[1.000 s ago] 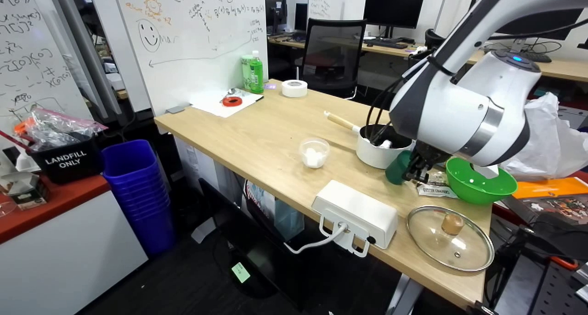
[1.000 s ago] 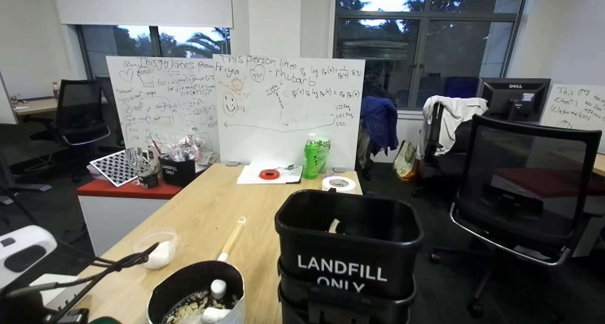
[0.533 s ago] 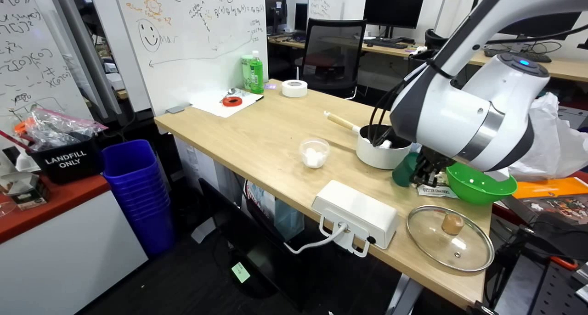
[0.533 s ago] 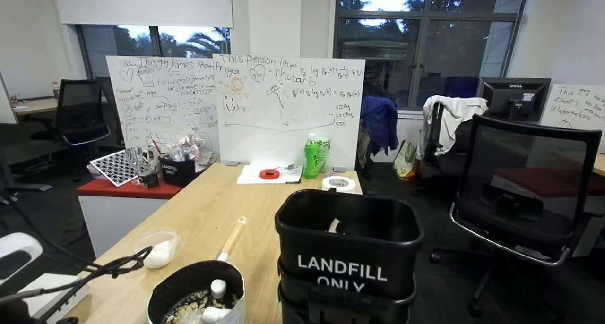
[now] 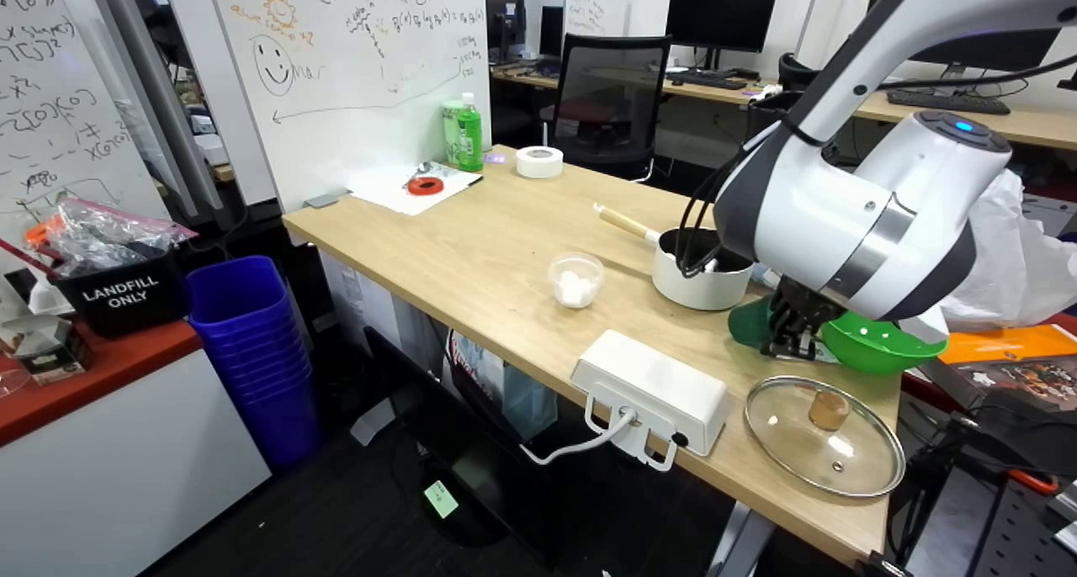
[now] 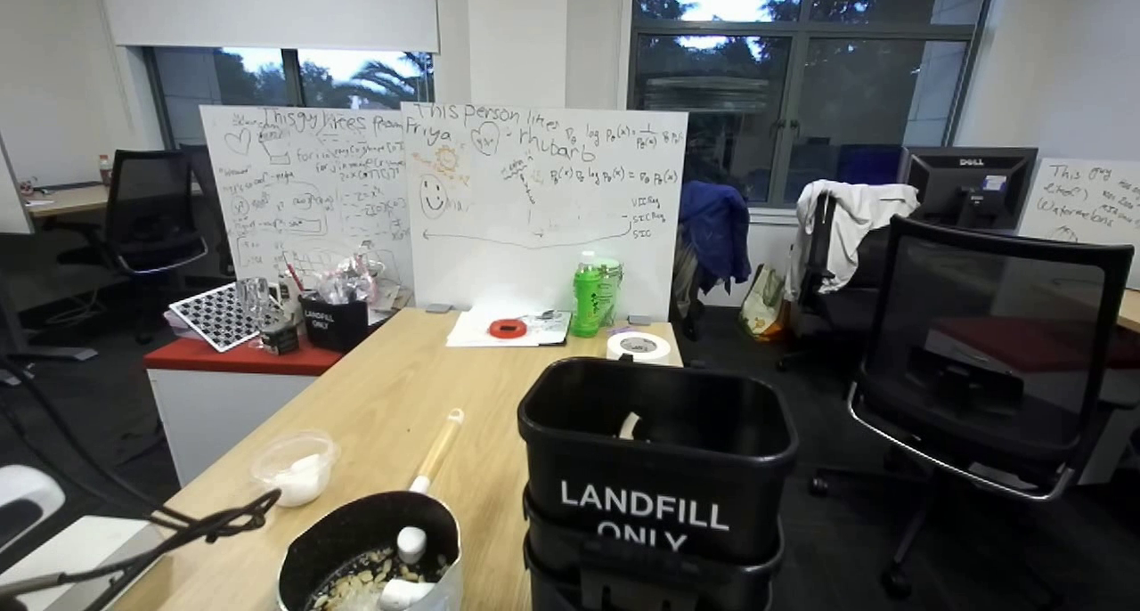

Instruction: Pour the contents of the cup into the pot

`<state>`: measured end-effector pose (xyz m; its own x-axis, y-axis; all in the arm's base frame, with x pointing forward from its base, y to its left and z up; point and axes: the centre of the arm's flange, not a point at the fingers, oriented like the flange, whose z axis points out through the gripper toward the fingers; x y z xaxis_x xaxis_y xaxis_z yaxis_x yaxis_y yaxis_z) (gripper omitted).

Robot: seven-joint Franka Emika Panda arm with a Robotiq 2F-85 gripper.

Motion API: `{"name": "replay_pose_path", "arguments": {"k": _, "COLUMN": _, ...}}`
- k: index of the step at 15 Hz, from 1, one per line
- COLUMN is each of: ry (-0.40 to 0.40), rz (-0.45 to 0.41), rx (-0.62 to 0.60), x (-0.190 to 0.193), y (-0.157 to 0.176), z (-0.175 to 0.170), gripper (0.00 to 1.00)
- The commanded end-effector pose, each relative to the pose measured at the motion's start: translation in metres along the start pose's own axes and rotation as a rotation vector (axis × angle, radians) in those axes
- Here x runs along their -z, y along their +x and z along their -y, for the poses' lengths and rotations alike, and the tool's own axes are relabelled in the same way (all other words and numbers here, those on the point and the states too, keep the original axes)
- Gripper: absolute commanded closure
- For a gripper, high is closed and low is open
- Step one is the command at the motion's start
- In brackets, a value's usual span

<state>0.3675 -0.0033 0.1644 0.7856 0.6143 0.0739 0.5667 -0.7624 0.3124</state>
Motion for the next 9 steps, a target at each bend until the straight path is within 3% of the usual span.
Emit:
{"name": "replay_pose_path", "arguments": {"k": 1, "ry": 0.078, "rz": 0.045, "rx": 0.026, "x": 0.0118, "y": 0.0218, "z": -0.0101, "gripper": 0.5}}
{"name": "replay_pose_path", "arguments": {"k": 7, "ry": 0.12, "rz": 0.016, "rx": 0.022, "x": 0.0092, "y": 0.0201, "z": -0.0072, "gripper": 0.07}}
{"name": "replay_pose_path", "arguments": {"k": 9, "ry": 0.134, "rz": 0.007, "rx": 0.01, "x": 0.0075, "y": 0.0193, "z": -0.0077, "gripper": 0.0}}
